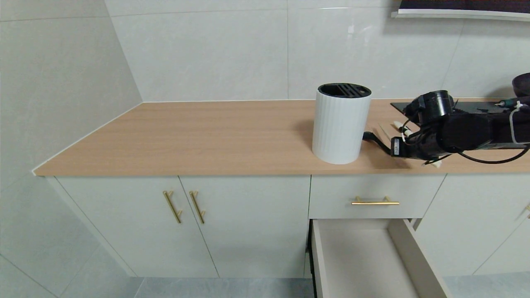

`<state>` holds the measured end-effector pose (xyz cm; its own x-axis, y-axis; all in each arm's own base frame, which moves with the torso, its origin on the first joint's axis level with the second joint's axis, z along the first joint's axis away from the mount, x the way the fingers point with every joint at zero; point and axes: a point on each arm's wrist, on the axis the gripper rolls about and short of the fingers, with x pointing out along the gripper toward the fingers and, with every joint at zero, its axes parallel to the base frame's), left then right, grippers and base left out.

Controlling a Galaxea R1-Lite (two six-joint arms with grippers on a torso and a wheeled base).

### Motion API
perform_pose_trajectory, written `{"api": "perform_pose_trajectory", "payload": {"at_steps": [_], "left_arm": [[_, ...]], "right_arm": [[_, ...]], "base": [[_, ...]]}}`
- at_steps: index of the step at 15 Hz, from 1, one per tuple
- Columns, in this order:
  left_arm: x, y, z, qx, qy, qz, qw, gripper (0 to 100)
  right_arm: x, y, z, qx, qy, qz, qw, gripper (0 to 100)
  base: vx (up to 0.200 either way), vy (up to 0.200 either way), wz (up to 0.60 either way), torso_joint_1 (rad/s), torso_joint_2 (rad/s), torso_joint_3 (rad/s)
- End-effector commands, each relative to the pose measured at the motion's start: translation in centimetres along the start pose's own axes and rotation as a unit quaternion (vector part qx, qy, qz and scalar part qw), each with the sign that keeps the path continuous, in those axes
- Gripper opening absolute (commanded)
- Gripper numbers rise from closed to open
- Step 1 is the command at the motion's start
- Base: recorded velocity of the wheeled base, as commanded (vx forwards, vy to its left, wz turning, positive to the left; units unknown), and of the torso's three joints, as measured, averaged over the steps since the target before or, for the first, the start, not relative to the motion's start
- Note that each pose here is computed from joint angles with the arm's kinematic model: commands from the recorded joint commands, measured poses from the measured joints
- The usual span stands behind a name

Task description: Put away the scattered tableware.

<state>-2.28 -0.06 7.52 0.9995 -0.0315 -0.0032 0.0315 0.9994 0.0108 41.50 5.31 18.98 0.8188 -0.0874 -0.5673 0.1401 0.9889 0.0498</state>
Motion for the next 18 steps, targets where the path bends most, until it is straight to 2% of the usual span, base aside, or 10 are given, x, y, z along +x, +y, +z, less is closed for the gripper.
{"api": "perform_pose_trajectory", "payload": {"at_steps": [1, 4, 6, 8, 10, 13, 18], "left_arm": [[0.0, 0.0, 0.0, 0.000, 0.000, 0.000, 1.0000, 100], [0.0, 0.0, 0.0, 0.000, 0.000, 0.000, 1.0000, 100], [0.0, 0.0, 0.0, 0.000, 0.000, 0.000, 1.0000, 100], [0.0, 0.0, 0.0, 0.000, 0.000, 0.000, 1.0000, 100], [0.0, 0.0, 0.0, 0.000, 0.000, 0.000, 1.0000, 100], [0.0, 0.0, 0.0, 0.000, 0.000, 0.000, 1.0000, 100], [0.0, 0.0, 0.0, 0.000, 0.000, 0.000, 1.0000, 100]], "right_arm": [[-3.7, -0.5, 0.8, 0.014, -0.011, 0.004, 1.000, 0], [-9.8, -1.9, 0.0, 0.031, -0.023, 0.012, 0.999, 0], [-13.5, -2.9, -1.6, 0.037, -0.022, 0.016, 0.999, 0], [-16.8, -3.8, -3.2, 0.031, 0.008, 0.027, 0.999, 0], [-20.1, -4.5, -4.3, 0.028, 0.039, 0.063, 0.997, 0], [-22.4, -5.1, -6.1, 0.023, 0.072, 0.112, 0.991, 0], [-21.6, -4.5, -7.7, -0.022, 0.101, 0.123, 0.987, 0]], "base": [[0.000, 0.000, 0.00, 0.000, 0.00, 0.000], [0.000, 0.000, 0.00, 0.000, 0.00, 0.000], [0.000, 0.000, 0.00, 0.000, 0.00, 0.000], [0.000, 0.000, 0.00, 0.000, 0.00, 0.000], [0.000, 0.000, 0.00, 0.000, 0.00, 0.000], [0.000, 0.000, 0.00, 0.000, 0.00, 0.000], [0.000, 0.000, 0.00, 0.000, 0.00, 0.000]]}}
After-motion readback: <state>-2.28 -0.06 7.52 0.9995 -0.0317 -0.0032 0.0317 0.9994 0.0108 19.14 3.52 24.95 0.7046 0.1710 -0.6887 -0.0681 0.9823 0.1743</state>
